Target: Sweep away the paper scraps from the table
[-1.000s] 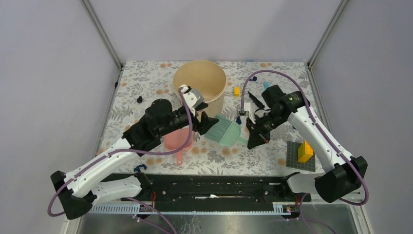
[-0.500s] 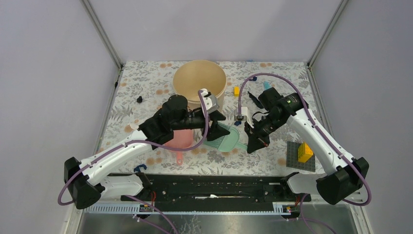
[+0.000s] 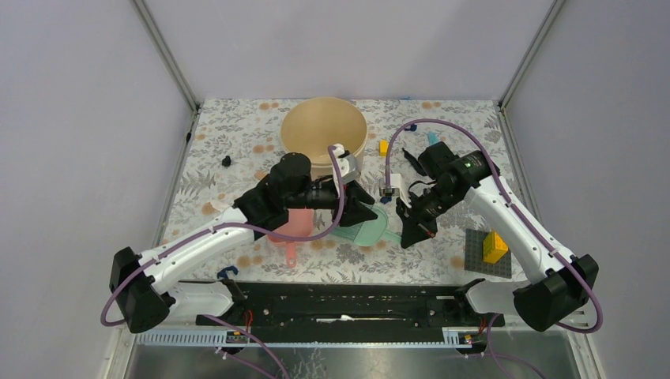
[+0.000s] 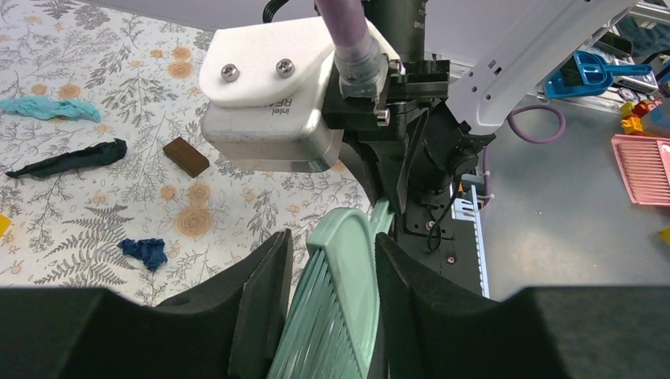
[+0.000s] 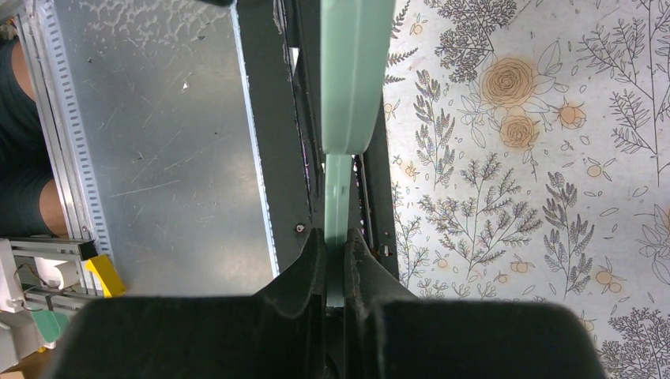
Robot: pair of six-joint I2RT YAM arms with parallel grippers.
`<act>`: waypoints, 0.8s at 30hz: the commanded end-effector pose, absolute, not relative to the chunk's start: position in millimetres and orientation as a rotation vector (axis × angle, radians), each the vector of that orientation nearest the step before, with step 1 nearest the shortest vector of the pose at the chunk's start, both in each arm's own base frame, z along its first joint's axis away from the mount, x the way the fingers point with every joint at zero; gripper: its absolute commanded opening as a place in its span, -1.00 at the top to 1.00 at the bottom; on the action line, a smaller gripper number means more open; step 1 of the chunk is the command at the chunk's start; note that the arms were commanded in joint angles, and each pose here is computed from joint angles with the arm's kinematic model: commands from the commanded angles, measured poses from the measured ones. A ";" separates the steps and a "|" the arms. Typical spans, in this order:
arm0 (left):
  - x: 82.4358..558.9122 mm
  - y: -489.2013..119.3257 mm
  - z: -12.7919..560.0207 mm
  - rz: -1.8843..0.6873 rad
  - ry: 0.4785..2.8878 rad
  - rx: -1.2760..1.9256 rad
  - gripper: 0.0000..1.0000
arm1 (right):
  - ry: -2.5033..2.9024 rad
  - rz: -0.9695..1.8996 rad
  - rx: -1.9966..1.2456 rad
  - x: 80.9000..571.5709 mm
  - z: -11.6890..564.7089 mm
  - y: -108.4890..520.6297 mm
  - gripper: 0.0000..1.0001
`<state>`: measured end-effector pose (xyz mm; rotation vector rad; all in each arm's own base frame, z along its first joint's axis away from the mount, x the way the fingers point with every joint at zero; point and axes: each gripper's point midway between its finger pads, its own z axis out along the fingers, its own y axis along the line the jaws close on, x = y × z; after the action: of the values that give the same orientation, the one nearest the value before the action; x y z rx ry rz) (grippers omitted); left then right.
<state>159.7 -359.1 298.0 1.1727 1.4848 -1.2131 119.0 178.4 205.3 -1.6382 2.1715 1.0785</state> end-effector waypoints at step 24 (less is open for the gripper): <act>186.6 -301.2 322.3 -1.345 1.442 0.602 1.00 | 1.863 1.169 -1.477 129.3 275.8 214.1 -0.39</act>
<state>174.3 -315.8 275.4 0.8508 1.5837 -1.2413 127.9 197.0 239.7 -1.5538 2.0026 1.0960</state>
